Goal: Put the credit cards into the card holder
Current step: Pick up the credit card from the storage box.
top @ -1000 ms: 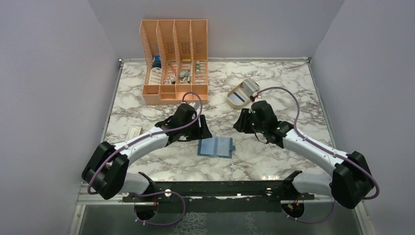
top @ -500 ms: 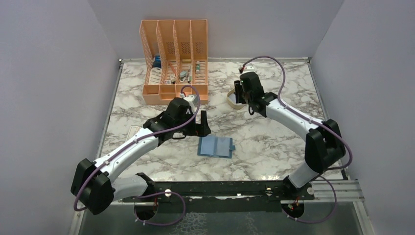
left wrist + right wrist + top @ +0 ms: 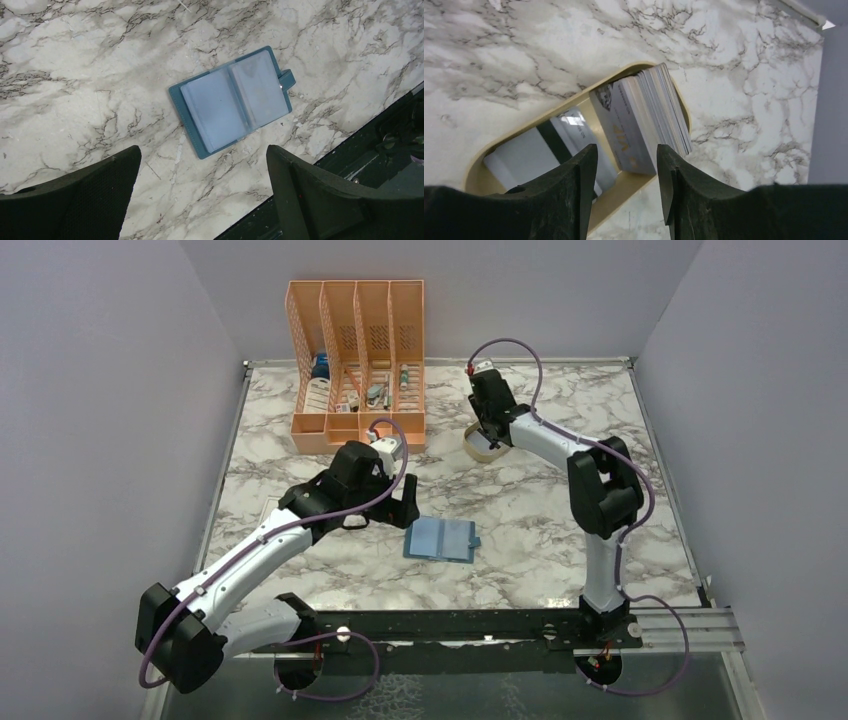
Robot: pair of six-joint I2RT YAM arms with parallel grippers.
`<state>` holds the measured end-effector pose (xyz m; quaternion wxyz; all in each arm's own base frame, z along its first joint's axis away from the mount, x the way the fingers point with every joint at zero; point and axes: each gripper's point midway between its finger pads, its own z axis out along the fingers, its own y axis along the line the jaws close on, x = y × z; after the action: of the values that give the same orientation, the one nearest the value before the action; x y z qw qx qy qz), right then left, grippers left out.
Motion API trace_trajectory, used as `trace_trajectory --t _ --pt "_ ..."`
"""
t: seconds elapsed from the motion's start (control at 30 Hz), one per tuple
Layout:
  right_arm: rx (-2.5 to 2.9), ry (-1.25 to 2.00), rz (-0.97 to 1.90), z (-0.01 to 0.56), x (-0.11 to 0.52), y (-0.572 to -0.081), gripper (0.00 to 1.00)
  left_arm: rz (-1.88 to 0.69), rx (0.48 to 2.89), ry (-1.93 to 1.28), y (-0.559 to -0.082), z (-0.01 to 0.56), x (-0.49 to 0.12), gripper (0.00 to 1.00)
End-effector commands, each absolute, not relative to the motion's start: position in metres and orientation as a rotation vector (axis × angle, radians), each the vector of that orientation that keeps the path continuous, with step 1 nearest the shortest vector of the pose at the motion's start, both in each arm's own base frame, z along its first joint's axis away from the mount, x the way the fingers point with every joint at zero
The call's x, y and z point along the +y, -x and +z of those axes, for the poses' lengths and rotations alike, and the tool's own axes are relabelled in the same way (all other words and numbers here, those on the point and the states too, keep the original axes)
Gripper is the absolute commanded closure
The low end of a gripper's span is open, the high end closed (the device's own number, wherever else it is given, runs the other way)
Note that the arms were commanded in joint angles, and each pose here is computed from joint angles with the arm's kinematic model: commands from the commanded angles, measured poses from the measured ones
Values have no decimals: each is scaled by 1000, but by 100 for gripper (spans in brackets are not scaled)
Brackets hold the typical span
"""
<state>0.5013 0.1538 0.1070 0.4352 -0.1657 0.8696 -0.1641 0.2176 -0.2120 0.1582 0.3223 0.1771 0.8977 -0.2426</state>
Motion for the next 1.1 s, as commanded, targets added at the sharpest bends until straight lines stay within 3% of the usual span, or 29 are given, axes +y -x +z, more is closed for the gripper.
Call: trace_trajectory --t 0.0,0.7,0.9,1.07 --pt "2116 431 -593 116 134 -529 51 -581 2359 -498 -216 153 -202 1" --pt "2141 525 -688 88 118 -541 51 -574 2369 -492 -220 150 -198 1" --pt "2118 510 -723 99 114 -545 62 -577 2359 -484 -220 153 -197 1" --pt "2118 494 -747 112 111 -544 64 -584 2357 -488 -220 154 -198 1"
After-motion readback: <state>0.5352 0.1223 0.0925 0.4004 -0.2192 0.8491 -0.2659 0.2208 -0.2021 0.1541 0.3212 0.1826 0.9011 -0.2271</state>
